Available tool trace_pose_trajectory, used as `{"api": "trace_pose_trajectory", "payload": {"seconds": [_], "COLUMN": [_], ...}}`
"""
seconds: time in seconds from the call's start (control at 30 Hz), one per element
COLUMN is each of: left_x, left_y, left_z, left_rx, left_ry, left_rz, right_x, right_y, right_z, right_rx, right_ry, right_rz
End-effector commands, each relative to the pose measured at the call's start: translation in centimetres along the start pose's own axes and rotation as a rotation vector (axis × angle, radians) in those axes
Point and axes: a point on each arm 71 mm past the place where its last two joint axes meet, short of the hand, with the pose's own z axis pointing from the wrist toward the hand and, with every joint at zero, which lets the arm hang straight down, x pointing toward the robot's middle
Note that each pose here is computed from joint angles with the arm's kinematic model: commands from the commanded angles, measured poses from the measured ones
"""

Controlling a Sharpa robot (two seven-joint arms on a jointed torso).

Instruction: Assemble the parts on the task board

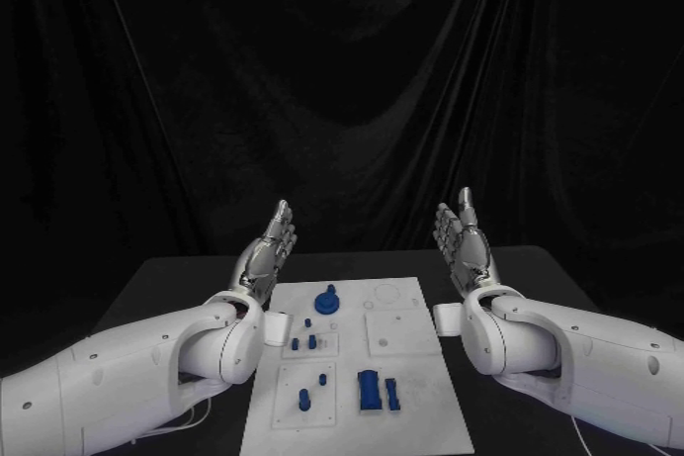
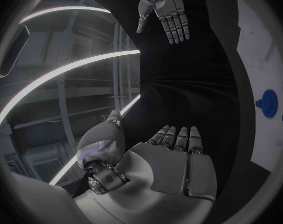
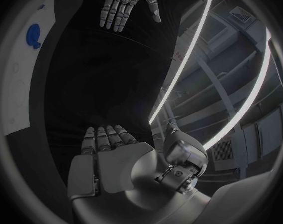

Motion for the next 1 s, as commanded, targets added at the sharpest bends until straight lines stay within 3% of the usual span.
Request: {"api": "trace_pose_trajectory", "payload": {"seconds": [0.03,0.23,1.0], "left_x": [-0.46,-0.09,-0.09], "left_y": [0.40,0.41,0.41], "left_z": [-0.08,-0.05,-0.05], "left_rx": [-0.071,-0.085,-0.085], "left_ry": [-0.179,-0.213,-0.213], "left_rz": [0.043,0.044,0.044], "right_x": [-0.43,-0.43,-0.43], "right_y": [-0.44,-0.44,-0.44], "right_z": [-0.05,-0.05,-0.05], "right_rx": [0.058,0.058,0.058], "right_ry": [-0.058,-0.058,-0.058], "right_rz": [0.001,0.001,0.001]}}
